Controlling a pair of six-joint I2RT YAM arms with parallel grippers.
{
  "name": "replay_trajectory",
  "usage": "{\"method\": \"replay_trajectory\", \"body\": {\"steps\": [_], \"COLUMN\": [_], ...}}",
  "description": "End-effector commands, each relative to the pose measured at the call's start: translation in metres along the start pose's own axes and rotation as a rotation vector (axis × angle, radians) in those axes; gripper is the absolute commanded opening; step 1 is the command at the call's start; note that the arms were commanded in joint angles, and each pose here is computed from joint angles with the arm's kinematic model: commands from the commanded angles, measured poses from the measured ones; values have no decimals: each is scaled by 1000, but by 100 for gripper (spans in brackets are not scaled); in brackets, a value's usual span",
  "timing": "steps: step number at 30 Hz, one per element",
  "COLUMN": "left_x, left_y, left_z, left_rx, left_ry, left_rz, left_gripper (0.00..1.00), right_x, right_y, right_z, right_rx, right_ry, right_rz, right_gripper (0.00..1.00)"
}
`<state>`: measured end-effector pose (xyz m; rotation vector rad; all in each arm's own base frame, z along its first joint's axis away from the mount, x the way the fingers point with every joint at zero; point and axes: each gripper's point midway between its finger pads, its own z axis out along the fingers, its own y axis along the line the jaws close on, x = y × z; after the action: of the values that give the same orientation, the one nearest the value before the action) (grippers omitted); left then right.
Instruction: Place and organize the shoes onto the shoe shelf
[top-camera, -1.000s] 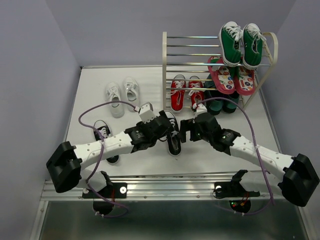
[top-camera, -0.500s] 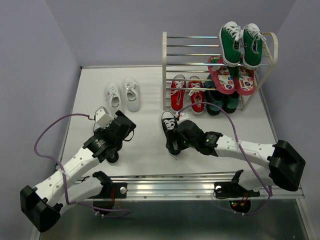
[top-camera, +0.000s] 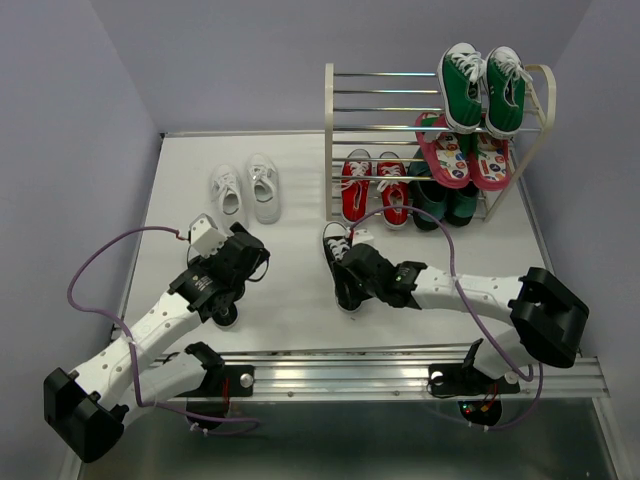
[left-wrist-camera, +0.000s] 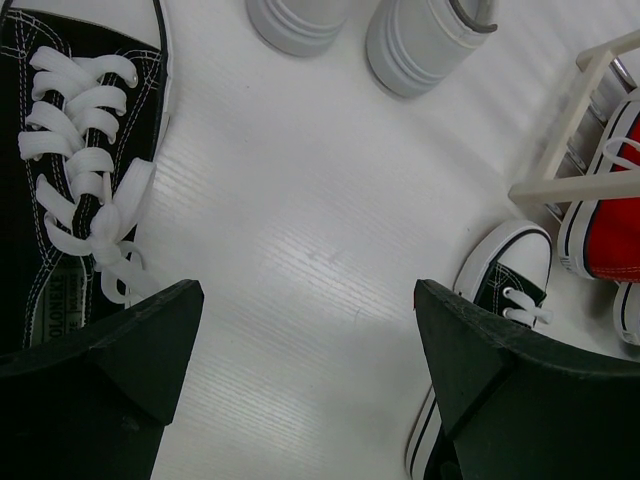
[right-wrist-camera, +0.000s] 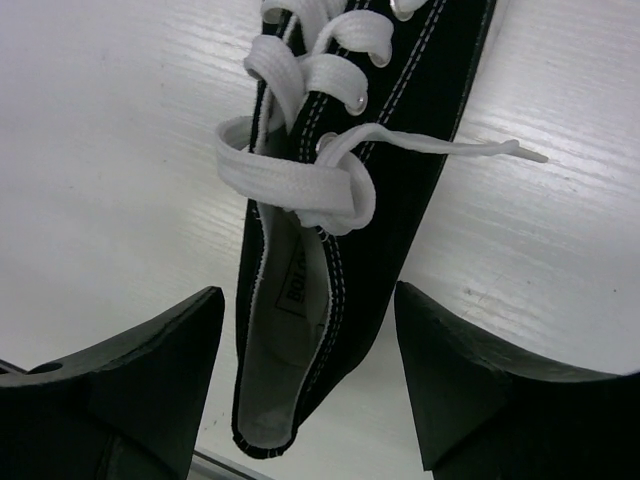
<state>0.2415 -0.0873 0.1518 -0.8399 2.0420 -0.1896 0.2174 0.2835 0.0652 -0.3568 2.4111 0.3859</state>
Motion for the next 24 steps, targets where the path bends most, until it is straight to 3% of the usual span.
{"method": "replay_trajectory", "body": {"steps": [1, 4, 9, 12, 17, 24], "left_x": [-5, -4, -4, -6, -7, -4], "left_y": [5, 6, 7, 9, 6, 3], "left_z": [2, 3, 3, 2, 2, 4], "left_rx": [-12, -17, -14, -17, -7, 15], "left_ry": [-32, -29, -31, -38, -40, -36], "left_rz": [18, 18, 13, 6, 1, 0], "left_gripper": [99, 99, 99, 99, 99, 99], "right_x": [-18, -13, -11, -9, -10, -44], "right_y": [2, -4, -6, -5, -10, -6], "right_z": [-3, 0, 4, 3, 5, -26], "right_rx": [38, 73, 90, 100, 127, 81], "right_ry": [-48, -33, -25, -20, -24, -148], "right_rz": [36, 34, 32, 23, 9, -65], "right_gripper": [72, 68, 52, 36, 1, 1]}}
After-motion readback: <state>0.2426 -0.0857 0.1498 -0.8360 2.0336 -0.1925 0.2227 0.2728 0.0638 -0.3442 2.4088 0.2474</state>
